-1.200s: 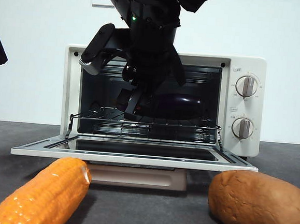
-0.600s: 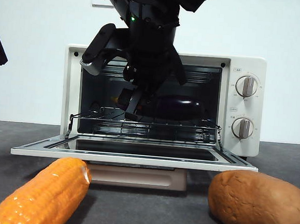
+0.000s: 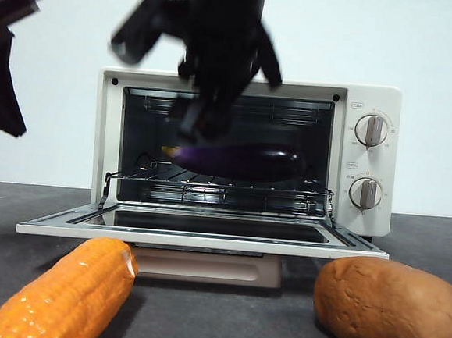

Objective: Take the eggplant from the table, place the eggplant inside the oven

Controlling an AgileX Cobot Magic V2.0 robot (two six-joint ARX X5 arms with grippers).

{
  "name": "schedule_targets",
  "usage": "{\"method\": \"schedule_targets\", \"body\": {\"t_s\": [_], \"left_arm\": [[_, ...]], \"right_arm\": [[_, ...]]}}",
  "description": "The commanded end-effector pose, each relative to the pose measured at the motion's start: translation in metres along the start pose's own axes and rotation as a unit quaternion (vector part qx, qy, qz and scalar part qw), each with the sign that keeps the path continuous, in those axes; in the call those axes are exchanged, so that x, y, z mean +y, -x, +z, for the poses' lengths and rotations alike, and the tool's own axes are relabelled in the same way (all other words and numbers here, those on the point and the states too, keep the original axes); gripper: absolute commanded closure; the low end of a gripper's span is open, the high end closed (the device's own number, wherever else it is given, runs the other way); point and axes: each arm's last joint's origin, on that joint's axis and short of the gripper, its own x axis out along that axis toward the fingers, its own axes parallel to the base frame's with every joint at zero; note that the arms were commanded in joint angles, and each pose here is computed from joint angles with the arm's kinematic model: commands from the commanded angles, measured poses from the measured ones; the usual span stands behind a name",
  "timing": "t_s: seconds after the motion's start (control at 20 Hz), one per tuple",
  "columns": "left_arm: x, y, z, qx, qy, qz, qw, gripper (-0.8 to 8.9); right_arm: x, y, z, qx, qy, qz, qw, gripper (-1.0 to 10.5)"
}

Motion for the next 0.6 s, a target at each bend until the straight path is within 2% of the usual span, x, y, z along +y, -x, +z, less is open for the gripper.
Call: {"method": "schedule_targets", "body": {"t_s": [0.05,0.15,0.4,0.55,0.6], "left_arm": [[0.004,-0.015,0.002,0.017,0.001,0.001,1.000,8.08],[0.010,-0.030,0.001,0.039,0.009,0.005,0.999,8.08],[0.020,-0.058,-0.006,0.089,0.017,0.011,0.996,8.08],[0.025,-0.068,-0.010,0.111,0.022,0.007,0.994,8.08],[0.027,-0.071,-0.011,0.120,0.025,-0.009,0.992,8.08]], "right_arm": [[-0.013,0.027,0.006,-0.015,-0.056,0.008,0.998,7.2],[-0.028,0.058,-0.001,-0.013,-0.087,0.023,0.996,7.8],[-0.058,0.122,-0.028,-0.032,-0.141,0.111,0.983,9.4],[-0.074,0.148,-0.042,-0.053,-0.168,0.133,0.975,9.4],[-0.080,0.157,-0.047,-0.061,-0.175,0.133,0.974,9.4]]}}
